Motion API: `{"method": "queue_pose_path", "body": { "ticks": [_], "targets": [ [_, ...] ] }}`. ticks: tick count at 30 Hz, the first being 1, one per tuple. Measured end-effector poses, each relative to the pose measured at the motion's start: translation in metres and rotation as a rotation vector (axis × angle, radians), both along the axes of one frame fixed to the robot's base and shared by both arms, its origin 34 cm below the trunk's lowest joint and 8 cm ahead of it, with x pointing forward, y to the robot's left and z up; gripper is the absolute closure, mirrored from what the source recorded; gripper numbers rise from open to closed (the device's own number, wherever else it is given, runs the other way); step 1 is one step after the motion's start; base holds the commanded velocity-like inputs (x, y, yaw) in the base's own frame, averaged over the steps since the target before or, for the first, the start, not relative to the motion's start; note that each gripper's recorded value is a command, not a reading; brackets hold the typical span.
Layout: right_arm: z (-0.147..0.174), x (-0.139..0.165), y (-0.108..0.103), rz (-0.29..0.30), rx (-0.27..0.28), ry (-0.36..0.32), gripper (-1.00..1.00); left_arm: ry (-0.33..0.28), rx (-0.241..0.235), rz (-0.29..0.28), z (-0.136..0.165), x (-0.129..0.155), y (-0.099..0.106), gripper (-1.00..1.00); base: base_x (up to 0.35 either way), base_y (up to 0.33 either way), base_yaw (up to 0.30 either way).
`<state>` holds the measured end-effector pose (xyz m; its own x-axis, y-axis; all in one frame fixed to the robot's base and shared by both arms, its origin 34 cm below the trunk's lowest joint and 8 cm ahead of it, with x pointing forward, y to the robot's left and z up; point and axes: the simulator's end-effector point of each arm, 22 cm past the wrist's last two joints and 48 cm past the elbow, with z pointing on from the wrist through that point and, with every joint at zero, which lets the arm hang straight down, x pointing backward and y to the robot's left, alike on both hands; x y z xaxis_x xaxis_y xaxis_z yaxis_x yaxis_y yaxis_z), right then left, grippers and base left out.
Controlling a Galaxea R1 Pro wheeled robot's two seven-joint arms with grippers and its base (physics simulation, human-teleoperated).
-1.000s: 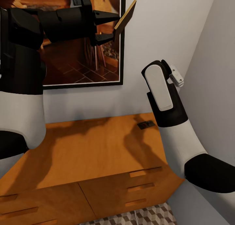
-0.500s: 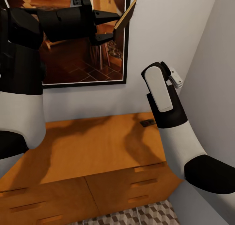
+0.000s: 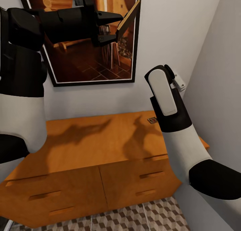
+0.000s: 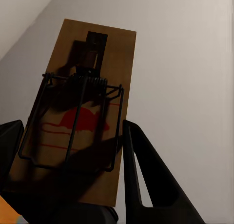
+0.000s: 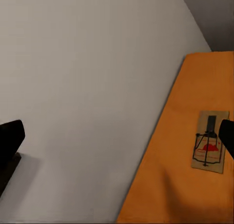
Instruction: Take the four mousetraps from the cabinet in the bathroom and place them on the bathroom floor. Make sure all four end up on the same floor surface, and ensure that at least two of them are either under or directly next to the same bathroom sink.
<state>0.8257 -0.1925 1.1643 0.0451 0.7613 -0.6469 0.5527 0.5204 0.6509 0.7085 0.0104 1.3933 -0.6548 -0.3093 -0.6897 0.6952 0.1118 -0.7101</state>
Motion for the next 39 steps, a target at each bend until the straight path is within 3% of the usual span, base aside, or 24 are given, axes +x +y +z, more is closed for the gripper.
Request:
{"method": "queue_pose_path", "body": {
  "ticks": [10, 14, 19, 21, 25, 29, 32, 39],
  "targets": [
    [-0.016, 0.004, 0.019, 0.070, 0.062, 0.048, -1.00, -0.001, 0.001, 0.000, 0.000, 0.000, 0.000, 1.00, -0.011, 0.001, 0.000],
    [-0.032, 0.009, 0.022, 0.064, 0.098, 0.088, -1.00, 0.000, 0.000, 0.000, 0.000, 0.000, 0.000, 1.00, 0.000, 0.000, 0.000],
    [-0.087, 0.019, 0.008, -0.076, 0.173, 0.198, -1.00, 0.001, 0.001, -0.001, 0.000, 0.000, -0.001, 1.00, 0.000, 0.000, 0.000],
    [-0.114, 0.021, -0.008, -0.180, 0.169, 0.246, -1.00, 0.002, 0.001, 0.000, -0.001, 0.000, -0.001, 1.00, 0.000, 0.000, 0.000],
    [-0.142, 0.019, -0.039, -0.346, 0.125, 0.278, -1.00, 0.003, 0.008, 0.000, -0.002, 0.001, -0.003, 1.00, 0.000, 0.000, 0.000],
    [-0.159, 0.016, -0.060, -0.468, 0.161, 0.290, -1.00, 0.005, 0.032, -0.006, -0.009, -0.001, -0.010, 1.00, 0.000, 0.000, 0.000],
    [-0.167, 0.013, -0.067, -0.515, 0.217, 0.305, -1.00, 0.005, 0.054, -0.010, -0.015, -0.002, -0.016, 1.00, 0.000, 0.000, 0.000],
    [-0.170, 0.012, -0.070, -0.537, 0.246, 0.309, -1.00, 0.007, 0.067, -0.011, -0.019, -0.001, -0.019, 1.00, 0.000, 0.000, 0.000]
  ]
}}
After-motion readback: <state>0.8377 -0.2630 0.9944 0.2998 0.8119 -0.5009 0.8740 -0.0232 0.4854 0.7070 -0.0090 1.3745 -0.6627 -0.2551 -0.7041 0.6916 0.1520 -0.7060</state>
